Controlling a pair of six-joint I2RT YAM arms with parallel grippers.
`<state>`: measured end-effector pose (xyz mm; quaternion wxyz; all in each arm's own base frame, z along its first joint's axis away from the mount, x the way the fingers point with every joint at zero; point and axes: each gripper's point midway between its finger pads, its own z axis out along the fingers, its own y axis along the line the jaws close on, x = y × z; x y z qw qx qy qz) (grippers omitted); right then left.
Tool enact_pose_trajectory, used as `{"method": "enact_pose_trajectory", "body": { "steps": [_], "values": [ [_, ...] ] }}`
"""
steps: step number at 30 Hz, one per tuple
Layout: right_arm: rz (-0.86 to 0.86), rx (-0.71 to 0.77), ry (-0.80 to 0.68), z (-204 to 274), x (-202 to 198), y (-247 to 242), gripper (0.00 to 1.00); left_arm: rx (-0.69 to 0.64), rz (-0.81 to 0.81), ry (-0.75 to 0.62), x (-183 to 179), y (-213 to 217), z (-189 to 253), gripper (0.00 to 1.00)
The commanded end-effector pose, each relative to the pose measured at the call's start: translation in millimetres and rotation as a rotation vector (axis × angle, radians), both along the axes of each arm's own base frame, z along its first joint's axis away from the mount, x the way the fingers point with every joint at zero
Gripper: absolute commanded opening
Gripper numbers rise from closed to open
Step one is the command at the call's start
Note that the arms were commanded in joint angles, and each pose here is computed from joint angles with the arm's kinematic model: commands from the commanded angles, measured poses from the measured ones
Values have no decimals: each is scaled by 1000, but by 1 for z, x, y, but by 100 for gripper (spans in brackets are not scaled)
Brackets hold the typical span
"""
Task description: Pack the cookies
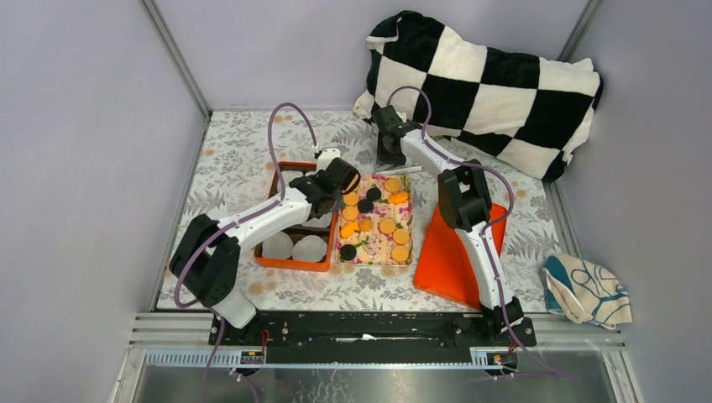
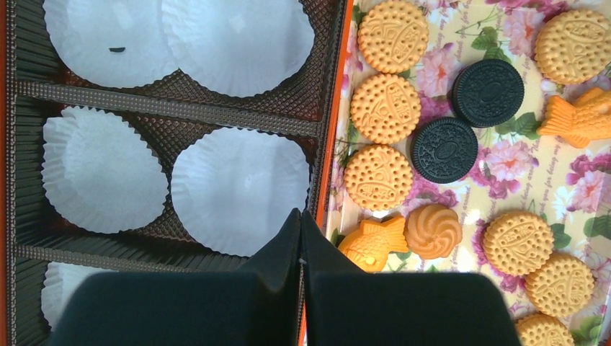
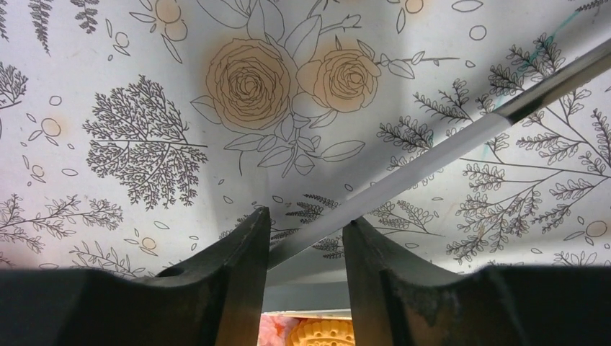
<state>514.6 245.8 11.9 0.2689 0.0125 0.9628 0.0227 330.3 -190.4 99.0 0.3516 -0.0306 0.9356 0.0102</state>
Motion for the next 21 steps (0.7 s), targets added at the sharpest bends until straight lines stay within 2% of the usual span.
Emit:
{"method": "enact_pose_trajectory", "body": {
  "steps": [1,3,6,9,15,21],
  "values": [
    [45,-22,189,-46,-36,0,43,-7,-15,-3,8,-4,-9,0],
    [46,-9,194,-48,-33,4,39,-4,-16,-2,10,-3,-10,0],
    [48,5,191,-47,-31,8,20,-3,-15,0,11,-2,-11,0],
    [41,-2,166,-37,-27,6,9,-2,-15,-2,12,0,-9,0],
    [40,26,107,-9,-21,8,0,-5,-11,-4,15,4,-6,0],
    [50,104,42,33,-15,20,0,1,4,-17,18,11,1,0]
  ]
}}
